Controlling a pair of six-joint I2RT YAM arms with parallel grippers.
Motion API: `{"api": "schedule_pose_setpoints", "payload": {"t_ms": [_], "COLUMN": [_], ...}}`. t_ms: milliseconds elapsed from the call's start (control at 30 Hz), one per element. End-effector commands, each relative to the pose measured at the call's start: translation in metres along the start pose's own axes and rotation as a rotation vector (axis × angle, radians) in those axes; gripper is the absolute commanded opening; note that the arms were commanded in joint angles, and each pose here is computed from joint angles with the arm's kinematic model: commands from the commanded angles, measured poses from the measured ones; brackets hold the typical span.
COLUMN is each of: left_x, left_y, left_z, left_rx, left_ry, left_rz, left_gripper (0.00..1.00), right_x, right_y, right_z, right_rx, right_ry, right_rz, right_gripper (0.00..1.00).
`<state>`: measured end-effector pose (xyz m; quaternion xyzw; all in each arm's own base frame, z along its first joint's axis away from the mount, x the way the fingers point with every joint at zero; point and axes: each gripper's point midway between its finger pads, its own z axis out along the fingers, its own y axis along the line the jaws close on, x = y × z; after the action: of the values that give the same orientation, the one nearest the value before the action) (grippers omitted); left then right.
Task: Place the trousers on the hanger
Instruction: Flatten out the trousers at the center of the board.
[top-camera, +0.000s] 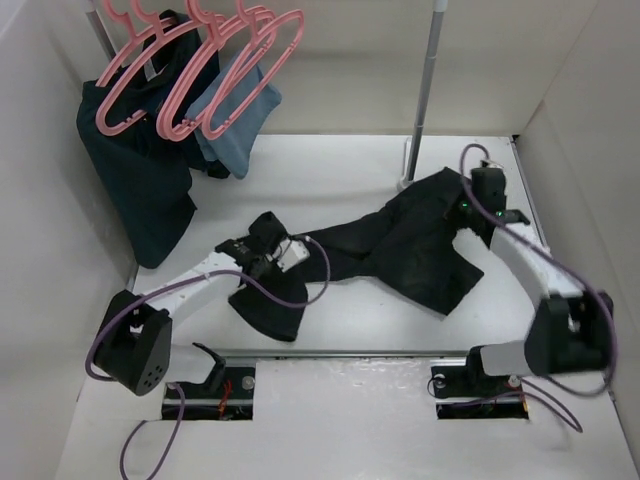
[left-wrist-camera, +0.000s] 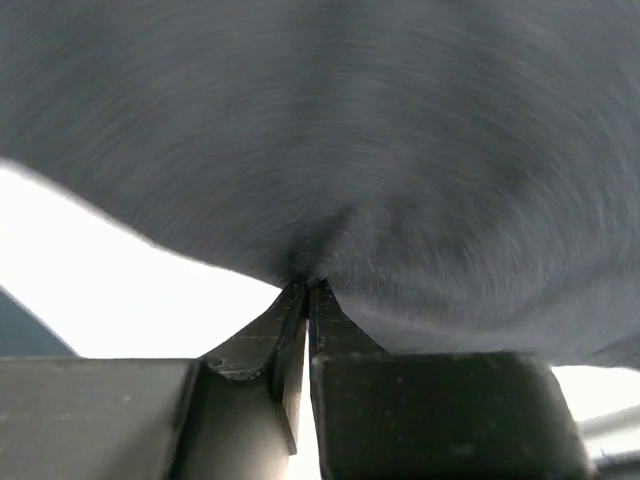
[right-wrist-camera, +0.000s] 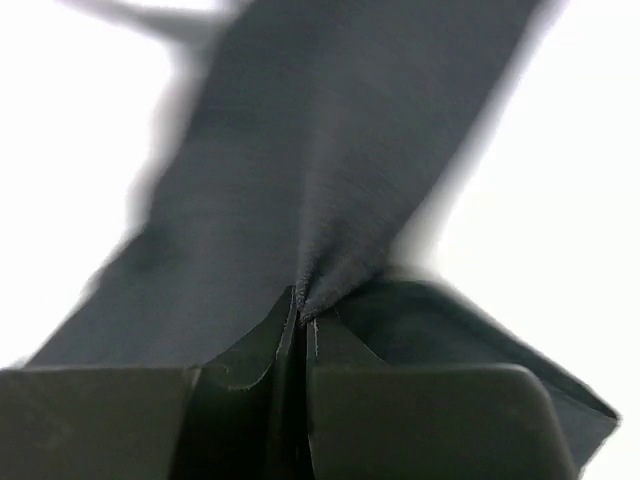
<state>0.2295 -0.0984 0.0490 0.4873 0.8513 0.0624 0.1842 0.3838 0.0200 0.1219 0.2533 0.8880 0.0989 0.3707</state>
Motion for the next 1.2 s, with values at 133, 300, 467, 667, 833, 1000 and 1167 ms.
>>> {"api": "schedule_pose_setpoints", "payload": {"t_ms": [133, 300, 467, 667, 833, 1000, 1167], "left_x": [-0.046, -0.04, -0.031, -0.054, -0.103, -0.165, -0.266], "left_y": [0.12, 0.155, 0.174, 0.143, 0.074, -0.007, -0.072], "left_z": [-0.033, -0.055, -0.087, -0.113, -0.114, -0.1, -0.122], "left_rx": [-0.18, -0.128, -0.174, -0.148, -0.03, 0.09, 0.196], "left_ry": [-0.183, -0.26, -0.315, -0.372, -0.379, -0.341, -0.54], "left_rz": [-0.46, -0.61, -0.65, -0.46, -0.185, 0.069, 0.165], "left_gripper": [0.02, 0.85, 1.0, 1.0, 1.0, 0.98, 1.0], "right_x": [0.083, 0.271, 0.329, 0.213, 0.128, 0.122, 0.142], "right_y": [0.224, 0.281, 0.241, 0.228, 0.147, 0.026, -0.031], "right_z": [-0.2, -0.235, -0.204, -0.235, -0.187, -0.135, -0.115], "right_rx": [-0.74, -0.945, -0.781, -0.708, -0.49, -0.042, 0.16], "right_ry": [-0.352, 0.096, 0.271, -0.013, 0.027, 0.107, 0.161], "right_rz": [-0.672, -1.183, -1.346, -0.802, -0.188, 0.168, 0.369], "right_gripper": [0.0, 0.09, 0.79, 1.0, 1.0, 0.99, 1.0]}}
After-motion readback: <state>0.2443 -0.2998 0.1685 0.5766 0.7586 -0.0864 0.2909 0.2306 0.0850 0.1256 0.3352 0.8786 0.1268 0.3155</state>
